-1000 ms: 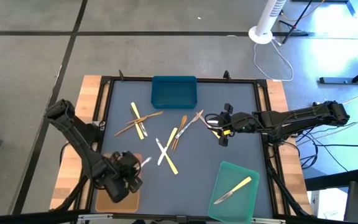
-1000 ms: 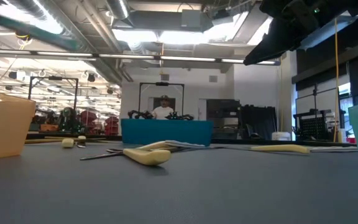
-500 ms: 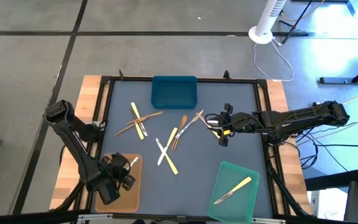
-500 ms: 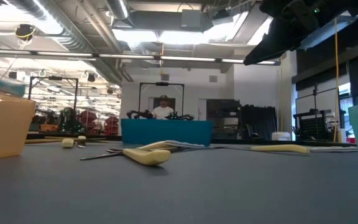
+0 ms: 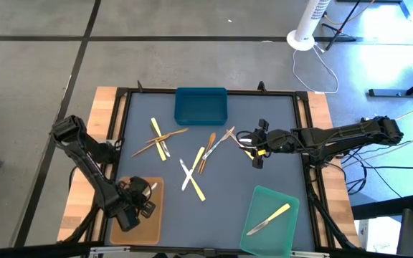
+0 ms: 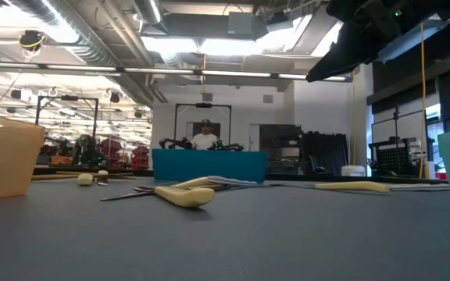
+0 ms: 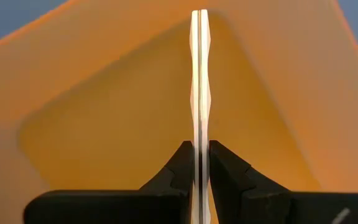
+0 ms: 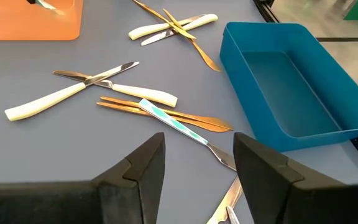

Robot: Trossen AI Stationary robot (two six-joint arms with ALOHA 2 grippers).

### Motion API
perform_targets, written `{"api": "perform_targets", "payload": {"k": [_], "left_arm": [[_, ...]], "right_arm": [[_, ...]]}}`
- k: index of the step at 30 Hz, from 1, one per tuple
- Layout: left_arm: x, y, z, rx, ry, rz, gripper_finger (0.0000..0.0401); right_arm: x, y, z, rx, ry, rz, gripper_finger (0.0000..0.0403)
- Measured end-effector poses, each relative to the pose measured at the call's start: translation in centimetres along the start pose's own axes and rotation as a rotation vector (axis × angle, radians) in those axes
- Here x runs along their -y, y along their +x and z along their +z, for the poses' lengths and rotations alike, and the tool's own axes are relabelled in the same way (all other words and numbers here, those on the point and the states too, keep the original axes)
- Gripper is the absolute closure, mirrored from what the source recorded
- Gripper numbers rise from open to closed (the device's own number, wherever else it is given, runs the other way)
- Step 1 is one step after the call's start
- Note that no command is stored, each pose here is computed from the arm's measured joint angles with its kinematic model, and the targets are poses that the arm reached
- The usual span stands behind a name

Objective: Sort silverware by color (type)
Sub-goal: Put the green patterned knife into the orange bin, then put the yellow knife into the green bin

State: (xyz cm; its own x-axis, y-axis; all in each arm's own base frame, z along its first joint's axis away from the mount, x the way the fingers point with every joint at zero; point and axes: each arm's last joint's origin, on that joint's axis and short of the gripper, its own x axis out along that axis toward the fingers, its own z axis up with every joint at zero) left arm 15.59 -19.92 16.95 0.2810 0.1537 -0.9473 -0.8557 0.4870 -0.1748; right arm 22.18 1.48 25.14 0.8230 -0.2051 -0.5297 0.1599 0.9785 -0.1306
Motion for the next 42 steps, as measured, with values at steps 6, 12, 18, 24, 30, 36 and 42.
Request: {"api": "perform_targets", "payload": {"k": [6, 12, 18, 24, 30, 36, 42], "left_arm": [[-0.36, 0.47, 0.0, 0.003, 0.003, 0.007, 0.0375], [-0.61, 0.81, -0.01, 0.005, 0.003, 0.009, 0.0374], [-0.42, 0.9, -0.08, -0.008, -0.002, -0.012, 0.0354], [-0.4, 0.9, -0.09, -0.01, -0.002, -0.013, 0.033], [-0.4, 0.9, -0.09, -0.01, -0.002, -0.013, 0.0308], [-0.4, 0.9, -0.09, -0.01, -0.004, -0.013, 0.0275], [-0.39, 0.9, -0.09, -0.011, -0.008, -0.014, 0.0243]], "right_arm": [[0.0, 0.0, 0.0, 0.0, 0.0, 0.0, 0.0223], [0.0, 0.0, 0.0, 0.0, 0.0, 0.0, 0.0224], [0.0, 0.0, 0.0, 0.0, 0.0, 0.0, 0.0224], [0.0, 0.0, 0.0, 0.0, 0.0, 0.0, 0.0223], [0.0, 0.0, 0.0, 0.0, 0.0, 0.0, 0.0224], [0.0, 0.0, 0.0, 0.0, 0.0, 0.0, 0.0224], [0.0, 0.0, 0.0, 0.0, 0.0, 0.0, 0.0224]]}}
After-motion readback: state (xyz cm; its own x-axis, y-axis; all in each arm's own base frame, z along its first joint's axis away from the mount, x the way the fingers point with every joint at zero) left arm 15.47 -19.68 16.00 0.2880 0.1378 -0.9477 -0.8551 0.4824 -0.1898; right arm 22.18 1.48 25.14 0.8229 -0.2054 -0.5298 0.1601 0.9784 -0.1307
